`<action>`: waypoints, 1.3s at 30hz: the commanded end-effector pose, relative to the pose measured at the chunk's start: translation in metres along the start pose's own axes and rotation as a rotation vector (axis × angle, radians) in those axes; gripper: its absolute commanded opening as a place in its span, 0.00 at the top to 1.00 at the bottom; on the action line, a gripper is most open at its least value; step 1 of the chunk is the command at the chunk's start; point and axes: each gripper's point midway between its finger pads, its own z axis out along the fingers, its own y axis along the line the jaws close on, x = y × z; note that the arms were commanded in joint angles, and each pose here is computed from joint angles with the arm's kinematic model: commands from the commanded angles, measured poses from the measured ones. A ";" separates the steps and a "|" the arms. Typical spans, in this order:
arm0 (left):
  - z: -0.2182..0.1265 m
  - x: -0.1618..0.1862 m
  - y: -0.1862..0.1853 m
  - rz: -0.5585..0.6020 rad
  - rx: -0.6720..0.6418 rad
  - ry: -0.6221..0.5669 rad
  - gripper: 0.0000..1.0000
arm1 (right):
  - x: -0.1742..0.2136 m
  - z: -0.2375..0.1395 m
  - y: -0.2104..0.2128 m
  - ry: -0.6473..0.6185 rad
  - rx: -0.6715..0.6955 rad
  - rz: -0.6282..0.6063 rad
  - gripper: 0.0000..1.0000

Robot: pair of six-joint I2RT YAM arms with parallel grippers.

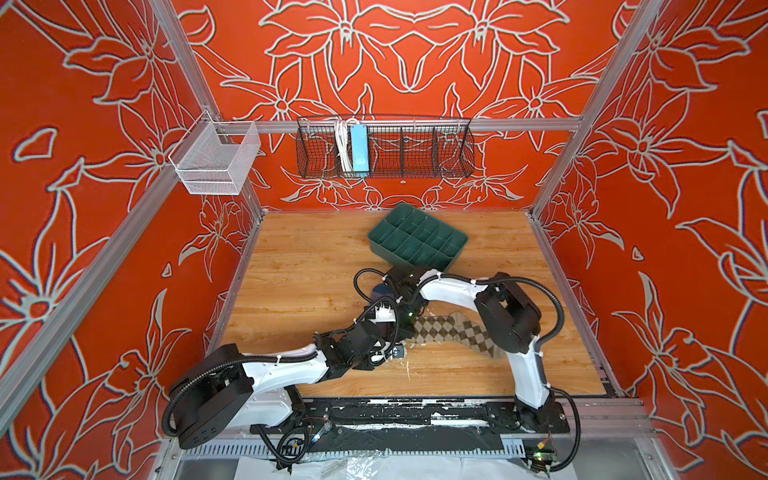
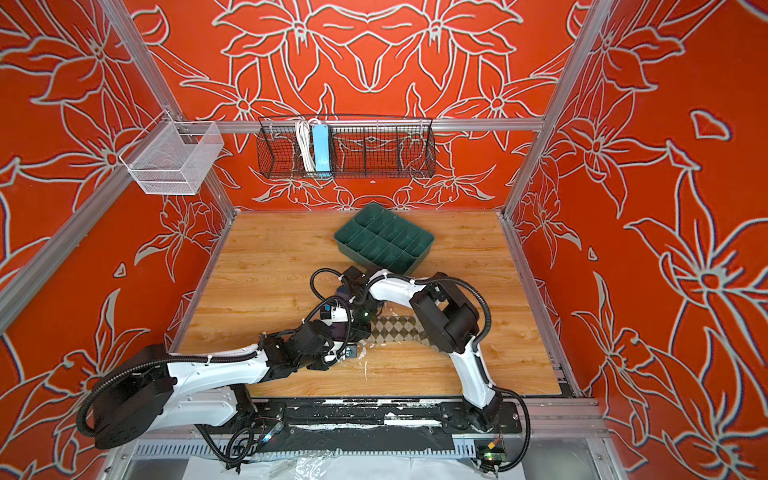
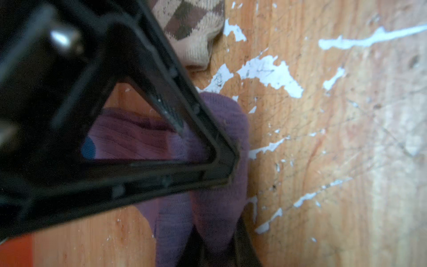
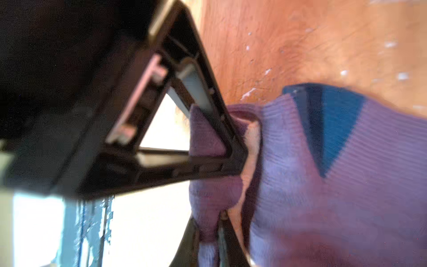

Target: Roll the socks

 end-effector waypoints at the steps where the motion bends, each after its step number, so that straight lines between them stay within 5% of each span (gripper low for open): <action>1: -0.004 0.019 -0.031 -0.004 0.173 0.034 1.00 | -0.013 -0.029 -0.012 -0.119 0.150 -0.032 0.85; 15: -0.018 0.014 -0.031 -0.184 0.439 -0.009 1.00 | 0.024 -0.172 -0.001 -0.383 0.826 0.008 0.70; 19: -0.019 0.013 -0.024 -0.242 0.464 -0.021 1.00 | 0.028 -0.199 0.032 -0.443 0.925 -0.111 0.64; 24: -0.021 0.011 -0.019 -0.337 0.539 -0.022 1.00 | 0.043 -0.178 0.082 -0.392 0.875 -0.392 0.57; 29: -0.013 0.009 -0.017 -0.398 0.633 0.016 1.00 | 0.056 -0.137 0.093 -0.170 0.920 -0.605 0.49; 34: -0.007 0.010 -0.012 -0.448 0.674 0.038 1.00 | 0.038 -0.095 0.089 -0.026 0.912 -0.757 0.45; 39: -0.002 0.012 -0.010 -0.480 0.689 0.046 1.00 | -0.001 -0.063 0.073 -0.039 0.946 -0.820 0.44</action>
